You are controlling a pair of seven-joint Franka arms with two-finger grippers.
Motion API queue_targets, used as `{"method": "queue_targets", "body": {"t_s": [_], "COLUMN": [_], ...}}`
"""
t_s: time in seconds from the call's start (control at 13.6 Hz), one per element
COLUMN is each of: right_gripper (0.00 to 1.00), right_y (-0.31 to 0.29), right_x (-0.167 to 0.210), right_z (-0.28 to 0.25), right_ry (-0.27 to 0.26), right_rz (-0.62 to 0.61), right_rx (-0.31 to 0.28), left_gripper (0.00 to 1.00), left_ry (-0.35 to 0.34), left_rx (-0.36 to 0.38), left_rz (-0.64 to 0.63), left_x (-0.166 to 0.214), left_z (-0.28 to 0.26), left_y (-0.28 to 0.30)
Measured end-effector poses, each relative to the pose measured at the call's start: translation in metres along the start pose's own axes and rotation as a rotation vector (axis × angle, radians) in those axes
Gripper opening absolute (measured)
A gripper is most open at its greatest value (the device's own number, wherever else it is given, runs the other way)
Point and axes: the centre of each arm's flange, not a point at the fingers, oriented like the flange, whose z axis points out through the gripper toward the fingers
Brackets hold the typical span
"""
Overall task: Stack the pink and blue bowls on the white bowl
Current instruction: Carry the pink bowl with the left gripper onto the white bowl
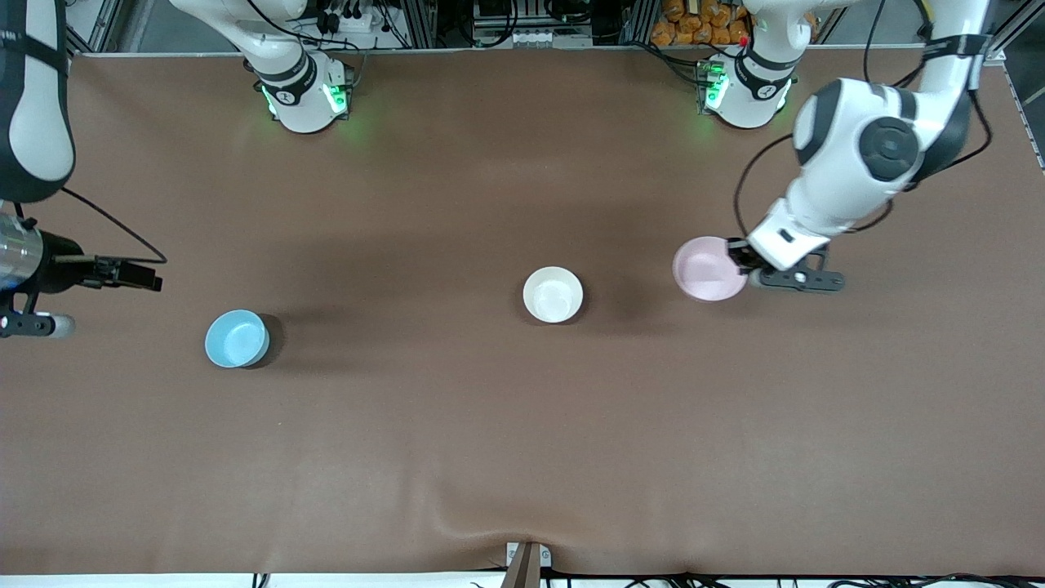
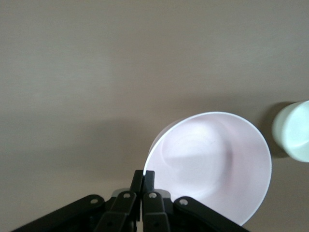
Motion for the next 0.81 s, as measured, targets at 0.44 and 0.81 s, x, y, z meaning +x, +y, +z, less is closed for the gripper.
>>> {"method": "queue_targets", "body": {"t_s": [0.44,0.81], "right_gripper": [1.0,1.0], "right_y": [0.028,0.027], "right_x": [0.042,0.069], "right_z": [0.085,0.157], "right_ry": [-0.039,-0.049], "right_rz": [0.04,0.035], "right_rx": [0.007,0.006], "left_gripper": [0.03,0.03], "left_ry": [-0.029,-0.069], "left_rx": [-0.123,-0.199], "left_rz": [-0.162,-0.203], "left_x": [-0.001,-0.007], "left_z": [0.046,0.116], "left_y": [0.142,0.196]}}
